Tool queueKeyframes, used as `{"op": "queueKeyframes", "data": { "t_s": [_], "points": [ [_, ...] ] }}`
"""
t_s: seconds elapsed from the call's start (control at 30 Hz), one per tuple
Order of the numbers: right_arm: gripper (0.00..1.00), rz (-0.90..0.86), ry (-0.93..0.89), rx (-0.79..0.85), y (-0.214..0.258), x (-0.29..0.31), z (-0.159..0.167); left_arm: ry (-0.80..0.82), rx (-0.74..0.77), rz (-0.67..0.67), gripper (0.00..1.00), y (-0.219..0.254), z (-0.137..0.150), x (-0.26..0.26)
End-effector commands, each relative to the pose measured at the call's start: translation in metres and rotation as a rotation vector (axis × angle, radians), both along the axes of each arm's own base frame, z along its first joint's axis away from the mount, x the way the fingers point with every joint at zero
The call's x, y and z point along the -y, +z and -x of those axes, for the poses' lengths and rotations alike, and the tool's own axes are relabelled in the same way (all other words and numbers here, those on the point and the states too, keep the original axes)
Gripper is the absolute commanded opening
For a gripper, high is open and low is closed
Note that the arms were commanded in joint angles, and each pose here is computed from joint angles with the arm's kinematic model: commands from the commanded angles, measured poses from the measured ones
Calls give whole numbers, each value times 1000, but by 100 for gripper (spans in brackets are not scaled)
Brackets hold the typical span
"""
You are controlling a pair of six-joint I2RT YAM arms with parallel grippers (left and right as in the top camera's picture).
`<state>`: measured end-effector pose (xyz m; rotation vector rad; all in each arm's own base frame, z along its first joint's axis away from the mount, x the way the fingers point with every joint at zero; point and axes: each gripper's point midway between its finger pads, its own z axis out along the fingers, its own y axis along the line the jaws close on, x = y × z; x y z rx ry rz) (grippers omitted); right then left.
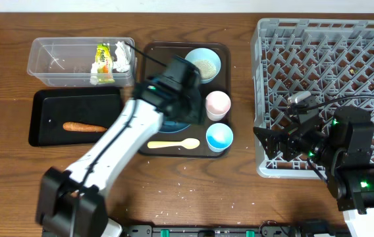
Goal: Sort waste into correct bins and load items into the dishwasher rack
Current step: 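Grasp the blue cup on the brown tray with the left gripper, then hand the blue cup from the left gripper to the right gripper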
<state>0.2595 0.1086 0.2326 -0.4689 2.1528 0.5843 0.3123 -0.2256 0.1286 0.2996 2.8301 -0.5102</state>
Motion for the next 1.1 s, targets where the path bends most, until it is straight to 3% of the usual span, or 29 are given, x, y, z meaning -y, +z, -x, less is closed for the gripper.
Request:
{"op": "queueKeyframes", "data": {
  "t_s": [0.0,0.13,0.27,0.33,0.5,0.63,0.87,1.07],
  "points": [
    [99,-4,-9,13,7,2,-2,-28,-77,-26,65,-22,16,19],
    [99,-3,-9,1,5,2,0,-32,-152,-69,65,-50,29,32],
    [99,-2,-10,-10,3,2,1,-55,-184,-95,57,-64,38,37],
    [99,-2,-9,-9,3,2,1,-57,-184,-96,46,-65,38,38],
    [99,-3,-9,-9,3,2,1,16,-163,-134,6,-66,29,29],
    [99,-3,-9,-6,4,2,0,46,-165,-105,6,-54,23,20],
    [96,-100,-20,-13,11,-7,-18,5,-165,256,6,25,13,10],
    [96,-272,223,64,36,-47,-29,-31,-145,594,6,98,13,-6]
  ]
}}
